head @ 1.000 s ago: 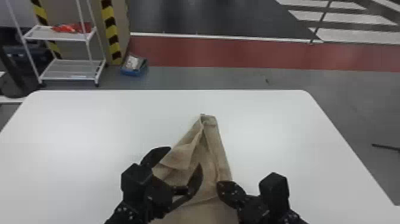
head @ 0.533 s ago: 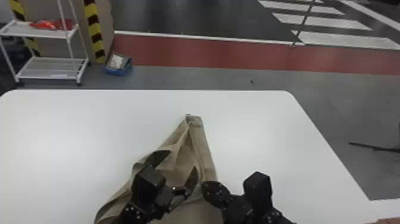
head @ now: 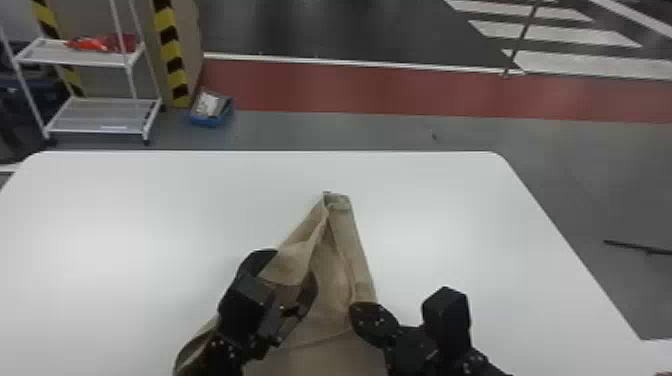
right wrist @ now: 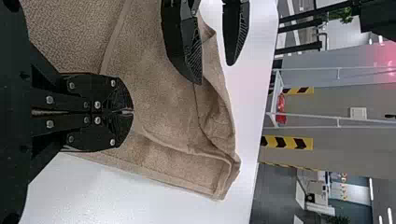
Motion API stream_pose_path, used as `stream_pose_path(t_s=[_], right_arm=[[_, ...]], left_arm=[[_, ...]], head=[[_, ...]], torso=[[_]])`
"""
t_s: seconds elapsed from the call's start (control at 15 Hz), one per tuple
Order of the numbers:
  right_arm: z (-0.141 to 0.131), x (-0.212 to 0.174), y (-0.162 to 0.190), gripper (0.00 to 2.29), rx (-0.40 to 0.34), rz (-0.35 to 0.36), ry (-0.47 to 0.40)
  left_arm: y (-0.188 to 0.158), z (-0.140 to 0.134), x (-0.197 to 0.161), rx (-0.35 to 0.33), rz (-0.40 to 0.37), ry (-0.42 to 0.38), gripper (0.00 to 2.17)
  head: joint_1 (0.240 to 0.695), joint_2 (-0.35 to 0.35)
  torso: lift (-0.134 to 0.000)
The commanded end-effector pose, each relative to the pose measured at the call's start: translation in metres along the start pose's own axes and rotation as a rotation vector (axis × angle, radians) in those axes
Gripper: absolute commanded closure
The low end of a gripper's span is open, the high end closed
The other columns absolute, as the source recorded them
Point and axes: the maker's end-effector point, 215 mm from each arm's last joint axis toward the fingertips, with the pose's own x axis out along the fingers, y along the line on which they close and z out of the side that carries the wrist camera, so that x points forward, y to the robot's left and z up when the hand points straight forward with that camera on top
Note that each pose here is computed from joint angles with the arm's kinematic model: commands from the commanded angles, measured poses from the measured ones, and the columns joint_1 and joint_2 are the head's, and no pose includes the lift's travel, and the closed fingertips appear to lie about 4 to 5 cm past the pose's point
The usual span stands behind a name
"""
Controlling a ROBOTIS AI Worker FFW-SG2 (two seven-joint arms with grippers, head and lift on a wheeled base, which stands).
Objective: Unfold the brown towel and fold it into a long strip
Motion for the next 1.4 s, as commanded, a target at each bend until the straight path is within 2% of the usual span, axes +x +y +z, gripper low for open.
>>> stream_pose_path(t_s=[0.0, 0.47, 0.53, 0.67, 0.73, 0.8, 0.93, 1.13, 1.33], right_arm=[[0.001, 0.0, 0.001, 1.68, 0.006, 0.005, -0.004], [0.001, 0.0, -0.002, 1.68, 0.015, 0.004, -0.01], [0.002, -0.001, -0.002, 1.68, 0.017, 0.005, -0.013], [0.003, -0.003, -0.004, 1.68, 0.021, 0.004, -0.025], [0.005, -0.005, -0.007, 1.68, 0.037, 0.007, -0.034], [0.006, -0.006, -0.008, 1.68, 0.037, 0.006, -0.037], [0.016, -0.01, -0.018, 1.68, 0.027, -0.014, -0.053], [0.052, -0.026, -0.062, 1.68, 0.013, -0.073, -0.084], [0.076, -0.04, -0.122, 1.68, 0.015, -0.157, -0.096]], left_arm=[[0.007, -0.005, 0.0, 0.004, 0.02, 0.008, 0.62], [0.029, -0.006, -0.008, -0.003, 0.063, 0.009, 0.64], [0.032, -0.007, -0.009, -0.004, 0.069, 0.01, 0.8], [0.037, -0.011, -0.01, -0.014, 0.089, 0.027, 1.66], [0.035, -0.019, -0.011, -0.017, 0.077, 0.068, 1.78], [0.036, -0.018, -0.012, -0.016, 0.077, 0.076, 1.92], [0.05, -0.003, -0.02, -0.028, 0.11, 0.042, 1.96], [0.086, 0.024, -0.031, -0.039, 0.181, -0.001, 1.96], [0.132, 0.025, -0.046, -0.049, 0.268, 0.045, 1.96]], head=[[0.695, -0.117], [0.695, -0.088], [0.695, -0.086], [0.695, -0.075], [0.695, -0.072], [0.695, -0.069], [0.695, -0.071], [0.695, -0.068], [0.695, -0.073]], torso=[[-0.123], [-0.123], [-0.123], [-0.123], [-0.123], [-0.123], [-0.123], [-0.123], [-0.123]])
